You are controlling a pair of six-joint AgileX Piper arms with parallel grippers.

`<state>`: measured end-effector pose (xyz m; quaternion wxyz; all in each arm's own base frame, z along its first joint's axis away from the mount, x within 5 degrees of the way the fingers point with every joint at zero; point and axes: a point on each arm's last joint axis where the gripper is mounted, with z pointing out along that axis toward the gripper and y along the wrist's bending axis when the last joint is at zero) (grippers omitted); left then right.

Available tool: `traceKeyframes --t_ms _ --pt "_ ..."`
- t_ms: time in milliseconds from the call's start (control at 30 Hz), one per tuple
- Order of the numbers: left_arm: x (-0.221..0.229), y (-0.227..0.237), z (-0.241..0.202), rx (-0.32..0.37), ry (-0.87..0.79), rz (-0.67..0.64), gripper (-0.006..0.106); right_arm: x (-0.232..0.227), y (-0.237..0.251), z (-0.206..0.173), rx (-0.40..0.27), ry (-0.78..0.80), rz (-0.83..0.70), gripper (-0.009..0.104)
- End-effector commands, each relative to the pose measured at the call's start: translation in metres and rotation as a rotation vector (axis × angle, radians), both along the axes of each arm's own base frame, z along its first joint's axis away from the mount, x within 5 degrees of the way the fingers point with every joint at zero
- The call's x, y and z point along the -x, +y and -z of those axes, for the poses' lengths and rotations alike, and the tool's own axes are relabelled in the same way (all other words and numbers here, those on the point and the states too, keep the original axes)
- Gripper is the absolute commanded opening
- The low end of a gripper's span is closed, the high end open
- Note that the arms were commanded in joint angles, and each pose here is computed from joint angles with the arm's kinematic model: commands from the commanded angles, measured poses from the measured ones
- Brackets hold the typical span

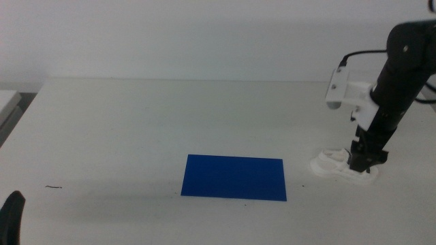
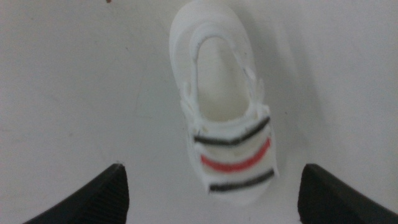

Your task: Use one arm to grab the shoe from the table and place it on the mat.

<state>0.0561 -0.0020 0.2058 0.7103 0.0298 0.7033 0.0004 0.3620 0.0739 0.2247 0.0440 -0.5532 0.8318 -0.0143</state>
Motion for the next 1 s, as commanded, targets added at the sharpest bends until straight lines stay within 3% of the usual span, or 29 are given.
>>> traceKeyframes --t_ms 0,200,300,400,533,633,767,967 --pt "0.000 0.000 -0.001 0.004 -0.008 0.002 0.094 -0.002 0.003 0.011 0.012 -0.009 -0.033 0.091" --pt "0.000 0.000 -0.001 0.004 -0.008 0.002 0.094 -0.013 0.010 0.035 0.016 -0.031 -0.051 0.091" --pt "0.000 0.000 -0.001 0.004 -0.008 0.002 0.094 -0.017 0.012 0.046 0.025 -0.029 -0.060 0.085" --pt "0.000 0.000 -0.001 0.004 -0.008 0.002 0.094 -0.018 0.013 0.052 0.029 -0.015 -0.050 0.069" --pt "0.000 0.000 -0.001 0.004 -0.008 0.002 0.094 -0.016 0.014 0.054 0.029 0.004 0.001 0.031" --pt "0.000 0.000 -0.001 0.004 -0.008 0.002 0.094 -0.011 0.019 0.048 0.071 0.022 0.056 0.012" --pt "0.000 0.000 -0.001 0.004 -0.008 0.002 0.094 -0.004 0.044 0.018 0.065 -0.036 0.117 0.001" --pt "0.000 0.000 -0.001 0.004 -0.008 0.002 0.094 0.008 0.109 -0.018 0.026 -0.060 0.037 0.000"
